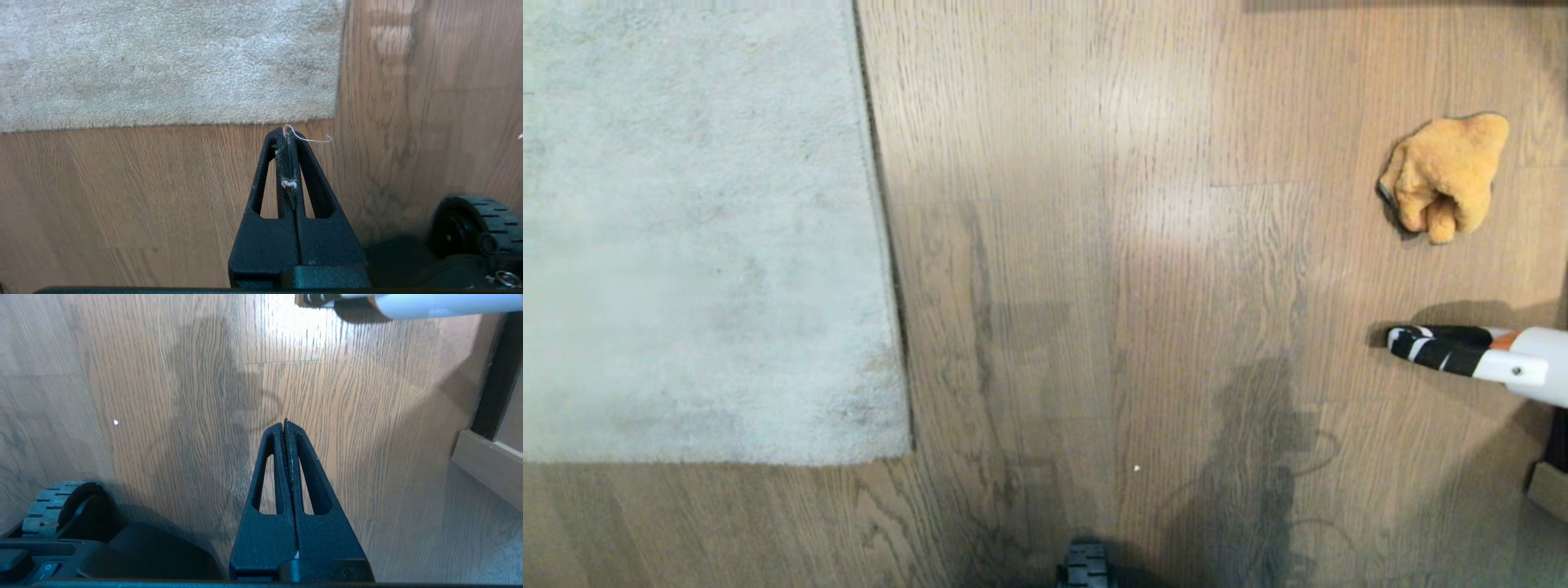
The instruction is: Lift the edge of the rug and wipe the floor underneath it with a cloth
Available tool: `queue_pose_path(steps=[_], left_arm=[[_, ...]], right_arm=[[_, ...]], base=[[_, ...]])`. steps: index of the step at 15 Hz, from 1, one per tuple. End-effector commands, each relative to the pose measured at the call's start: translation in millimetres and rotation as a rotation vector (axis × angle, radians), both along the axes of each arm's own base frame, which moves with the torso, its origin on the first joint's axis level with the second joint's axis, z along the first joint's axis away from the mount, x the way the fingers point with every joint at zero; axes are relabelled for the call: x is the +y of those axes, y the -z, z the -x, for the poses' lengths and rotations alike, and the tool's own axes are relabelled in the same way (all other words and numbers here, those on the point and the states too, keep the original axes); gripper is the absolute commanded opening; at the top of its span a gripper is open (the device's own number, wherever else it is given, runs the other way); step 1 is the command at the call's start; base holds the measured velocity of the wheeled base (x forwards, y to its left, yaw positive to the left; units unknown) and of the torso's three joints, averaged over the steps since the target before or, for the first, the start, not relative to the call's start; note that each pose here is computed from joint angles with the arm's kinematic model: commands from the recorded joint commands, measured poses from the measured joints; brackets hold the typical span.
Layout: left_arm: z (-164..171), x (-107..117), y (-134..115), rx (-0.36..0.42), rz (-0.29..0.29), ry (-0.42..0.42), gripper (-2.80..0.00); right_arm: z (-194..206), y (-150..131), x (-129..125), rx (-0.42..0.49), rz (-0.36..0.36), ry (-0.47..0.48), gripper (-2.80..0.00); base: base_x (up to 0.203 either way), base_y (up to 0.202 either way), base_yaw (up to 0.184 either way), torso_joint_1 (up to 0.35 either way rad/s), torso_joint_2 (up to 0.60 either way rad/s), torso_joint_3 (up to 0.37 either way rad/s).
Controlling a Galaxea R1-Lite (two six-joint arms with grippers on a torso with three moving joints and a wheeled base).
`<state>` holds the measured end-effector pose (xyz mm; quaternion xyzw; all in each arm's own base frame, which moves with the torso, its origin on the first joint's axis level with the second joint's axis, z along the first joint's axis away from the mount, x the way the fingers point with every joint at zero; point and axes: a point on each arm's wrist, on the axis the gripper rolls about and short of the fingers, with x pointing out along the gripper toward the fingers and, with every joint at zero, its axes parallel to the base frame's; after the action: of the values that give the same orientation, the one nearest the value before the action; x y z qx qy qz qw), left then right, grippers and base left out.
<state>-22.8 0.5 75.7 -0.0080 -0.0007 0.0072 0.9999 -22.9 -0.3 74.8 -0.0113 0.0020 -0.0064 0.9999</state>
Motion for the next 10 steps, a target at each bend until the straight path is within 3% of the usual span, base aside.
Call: queue_pose_path(steps=[1,10], left_arm=[[0.0,0.1,0.0,0.0,0.015,-0.004,-2.8],[0.0,0.1,0.0,0.0,0.015,-0.004,-2.8]], right_arm=[[-0.1,0.0,0.0,0.002,0.0,0.001,-2.8],[-0.1,0.0,0.0,0.002,0.0,0.0,-2.8]], base=[[0.0,0.0,0.0,0.004,0.0,0.163],[0.0,0.0,0.0,0.001,0.0,0.2]])
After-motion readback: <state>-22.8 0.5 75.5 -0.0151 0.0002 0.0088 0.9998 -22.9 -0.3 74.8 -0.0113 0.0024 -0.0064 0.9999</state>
